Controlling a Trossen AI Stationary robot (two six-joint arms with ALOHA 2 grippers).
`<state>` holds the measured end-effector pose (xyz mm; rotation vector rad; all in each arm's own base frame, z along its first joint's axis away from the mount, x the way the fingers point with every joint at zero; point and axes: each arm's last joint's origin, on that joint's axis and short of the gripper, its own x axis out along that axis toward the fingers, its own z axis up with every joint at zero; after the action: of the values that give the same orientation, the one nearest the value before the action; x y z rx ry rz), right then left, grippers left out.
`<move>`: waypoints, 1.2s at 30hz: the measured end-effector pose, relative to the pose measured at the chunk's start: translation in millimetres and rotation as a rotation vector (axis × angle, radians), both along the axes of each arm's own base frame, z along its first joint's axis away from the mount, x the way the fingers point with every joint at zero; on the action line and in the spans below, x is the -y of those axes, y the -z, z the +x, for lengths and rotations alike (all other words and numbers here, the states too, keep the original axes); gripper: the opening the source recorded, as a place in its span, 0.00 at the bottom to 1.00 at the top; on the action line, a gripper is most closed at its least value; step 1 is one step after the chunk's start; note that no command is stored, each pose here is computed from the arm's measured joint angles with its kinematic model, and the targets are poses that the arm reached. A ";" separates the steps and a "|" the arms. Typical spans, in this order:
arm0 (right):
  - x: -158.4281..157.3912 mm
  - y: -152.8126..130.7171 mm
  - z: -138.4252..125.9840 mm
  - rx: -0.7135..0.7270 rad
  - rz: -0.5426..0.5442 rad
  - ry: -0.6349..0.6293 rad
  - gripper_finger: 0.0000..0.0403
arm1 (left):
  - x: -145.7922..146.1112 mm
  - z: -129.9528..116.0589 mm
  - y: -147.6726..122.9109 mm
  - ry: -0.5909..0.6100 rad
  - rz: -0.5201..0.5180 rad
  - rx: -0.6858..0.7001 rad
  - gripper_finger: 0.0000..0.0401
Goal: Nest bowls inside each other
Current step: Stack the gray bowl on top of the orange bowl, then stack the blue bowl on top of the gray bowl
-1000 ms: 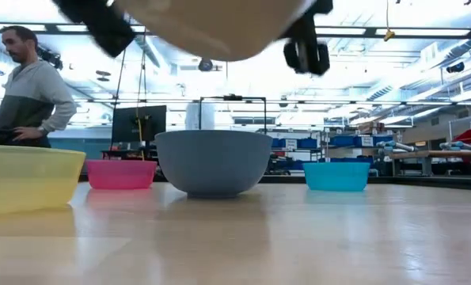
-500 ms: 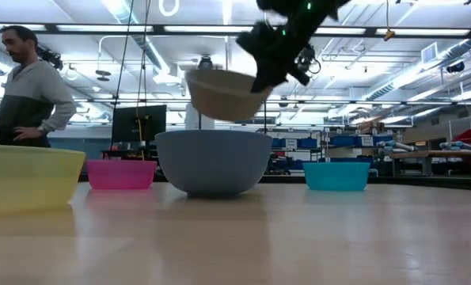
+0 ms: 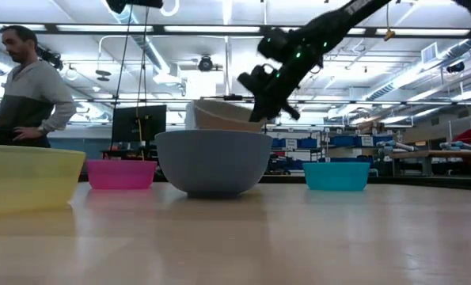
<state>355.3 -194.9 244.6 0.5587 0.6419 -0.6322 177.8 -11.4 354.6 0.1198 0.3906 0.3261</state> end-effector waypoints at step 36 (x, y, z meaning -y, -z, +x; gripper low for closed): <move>-143.8 -28.5 -7.8 -0.228 0.182 -0.332 0.40 | -8.4 -16.1 8.1 -0.237 0.110 -0.112 0.19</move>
<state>347.5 -51.1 273.1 0.5368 0.9908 -0.3283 161.7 -3.0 346.5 0.2009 0.4992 0.5771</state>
